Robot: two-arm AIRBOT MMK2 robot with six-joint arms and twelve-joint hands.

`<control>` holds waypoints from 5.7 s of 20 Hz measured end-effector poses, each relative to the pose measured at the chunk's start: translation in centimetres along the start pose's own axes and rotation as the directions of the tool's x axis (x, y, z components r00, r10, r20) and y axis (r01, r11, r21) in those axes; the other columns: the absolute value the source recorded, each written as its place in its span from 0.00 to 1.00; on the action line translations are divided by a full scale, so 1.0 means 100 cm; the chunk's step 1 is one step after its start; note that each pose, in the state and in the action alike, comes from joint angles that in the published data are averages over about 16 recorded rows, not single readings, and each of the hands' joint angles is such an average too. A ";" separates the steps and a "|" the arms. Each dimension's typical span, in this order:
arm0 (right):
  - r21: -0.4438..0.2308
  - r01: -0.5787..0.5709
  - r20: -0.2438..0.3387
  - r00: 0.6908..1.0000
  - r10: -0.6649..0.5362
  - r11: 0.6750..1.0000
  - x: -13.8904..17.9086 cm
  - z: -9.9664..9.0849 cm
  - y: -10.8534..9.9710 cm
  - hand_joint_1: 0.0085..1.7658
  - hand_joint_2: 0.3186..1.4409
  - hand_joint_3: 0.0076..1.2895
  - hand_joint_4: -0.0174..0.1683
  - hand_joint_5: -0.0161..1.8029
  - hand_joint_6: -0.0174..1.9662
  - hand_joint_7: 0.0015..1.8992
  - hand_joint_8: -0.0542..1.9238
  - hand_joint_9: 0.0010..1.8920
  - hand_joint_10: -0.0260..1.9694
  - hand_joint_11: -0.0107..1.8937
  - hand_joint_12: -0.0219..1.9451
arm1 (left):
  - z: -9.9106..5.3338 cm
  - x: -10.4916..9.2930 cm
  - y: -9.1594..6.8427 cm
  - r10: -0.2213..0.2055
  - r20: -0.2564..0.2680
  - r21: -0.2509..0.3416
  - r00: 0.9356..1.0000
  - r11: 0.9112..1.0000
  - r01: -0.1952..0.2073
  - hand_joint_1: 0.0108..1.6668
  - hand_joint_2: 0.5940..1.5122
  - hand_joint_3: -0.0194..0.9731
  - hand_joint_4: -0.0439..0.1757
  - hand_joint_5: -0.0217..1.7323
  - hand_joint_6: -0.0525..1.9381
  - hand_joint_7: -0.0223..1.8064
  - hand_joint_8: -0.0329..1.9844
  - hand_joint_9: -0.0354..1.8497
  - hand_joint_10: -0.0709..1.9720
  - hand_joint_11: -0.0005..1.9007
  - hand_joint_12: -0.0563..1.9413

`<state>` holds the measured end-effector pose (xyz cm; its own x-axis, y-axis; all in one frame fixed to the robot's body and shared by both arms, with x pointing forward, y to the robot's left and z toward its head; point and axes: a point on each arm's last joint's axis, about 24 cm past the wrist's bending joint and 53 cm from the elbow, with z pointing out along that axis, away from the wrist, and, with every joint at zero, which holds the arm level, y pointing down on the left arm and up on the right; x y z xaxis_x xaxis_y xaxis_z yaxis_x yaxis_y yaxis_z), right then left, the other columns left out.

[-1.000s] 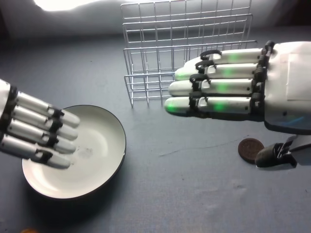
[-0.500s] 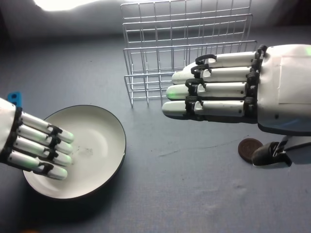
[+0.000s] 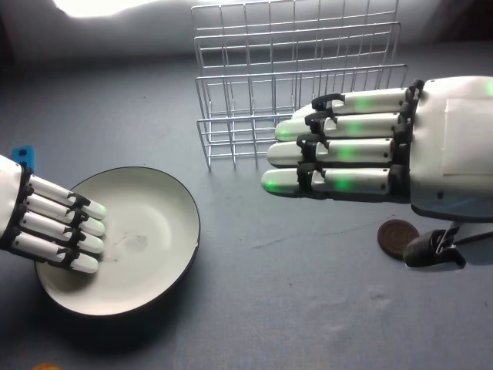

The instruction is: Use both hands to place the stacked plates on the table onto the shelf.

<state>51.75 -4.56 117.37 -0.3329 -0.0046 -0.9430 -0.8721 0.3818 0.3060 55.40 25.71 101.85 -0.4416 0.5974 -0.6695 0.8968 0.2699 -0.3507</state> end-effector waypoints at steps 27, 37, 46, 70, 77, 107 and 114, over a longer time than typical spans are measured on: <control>-0.025 0.058 -0.062 0.996 -0.059 0.998 0.046 0.056 -0.009 0.66 0.52 0.01 0.10 0.02 0.02 0.01 0.03 0.01 0.01 0.02 0.20 | 0.039 -0.020 -0.021 -0.011 0.033 0.066 0.999 0.998 0.008 0.00 0.60 0.02 0.19 0.02 0.03 0.01 0.01 0.03 0.04 0.01 0.02; -0.007 0.073 -0.043 0.996 -0.073 0.997 0.049 0.090 -0.020 0.66 0.54 0.01 0.10 0.02 0.02 0.01 0.03 0.01 0.01 0.02 0.33 | 0.054 -0.039 -0.030 -0.026 0.060 0.081 0.998 0.996 0.021 0.00 0.60 0.02 0.19 0.02 0.03 0.01 0.01 0.03 0.04 0.01 0.02; -0.006 0.059 -0.008 0.998 -0.059 0.998 0.044 0.121 -0.026 0.69 0.57 0.01 0.10 0.05 0.02 0.06 0.03 0.07 0.03 0.02 0.54 | 0.053 -0.038 -0.029 -0.038 0.063 0.078 0.997 0.996 0.033 0.00 0.60 0.02 0.19 0.02 0.03 0.01 0.01 0.03 0.04 0.01 0.02; -0.021 0.003 0.008 1.000 -0.003 1.000 0.058 0.158 -0.023 0.66 0.60 0.00 0.14 0.47 0.34 0.50 0.25 0.59 0.04 0.42 0.53 | 0.049 -0.041 -0.026 -0.073 0.082 0.074 0.994 0.995 0.067 0.00 0.61 0.02 0.18 0.02 0.03 0.01 0.01 0.03 0.04 0.01 0.02; -0.024 -0.025 0.021 0.999 0.026 0.999 0.056 0.158 -0.023 0.66 0.58 0.00 0.17 0.49 0.41 0.52 0.35 0.64 0.01 0.47 0.53 | 0.033 -0.057 -0.016 -0.089 0.130 0.038 0.987 0.996 0.085 0.00 0.61 0.02 0.18 0.02 0.03 0.02 0.01 0.03 0.04 0.01 0.02; -0.113 -0.088 0.152 0.983 0.105 0.990 -0.046 0.109 0.024 0.67 0.59 0.00 0.13 0.54 0.50 0.57 0.43 0.67 0.01 0.46 0.55 | -0.069 -0.084 0.039 -0.132 0.242 -0.219 0.961 0.958 0.187 0.00 0.60 0.02 0.21 0.02 0.03 0.02 0.01 0.03 0.04 0.01 0.02; -0.106 -0.253 0.181 0.946 0.269 0.962 -0.089 0.088 0.007 0.67 0.59 0.00 0.14 0.54 0.51 0.56 0.43 0.68 0.02 0.46 0.56 | -0.068 -0.085 0.040 -0.129 0.242 -0.225 0.962 0.957 0.185 0.00 0.60 0.02 0.22 0.02 0.03 0.02 0.01 0.03 0.04 0.01 0.02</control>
<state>57.25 3.91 124.82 -0.4844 0.2658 -0.8335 -0.7923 0.2707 0.5468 62.93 26.86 110.65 -0.5473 0.3569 -0.7570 0.7827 0.5387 -0.3118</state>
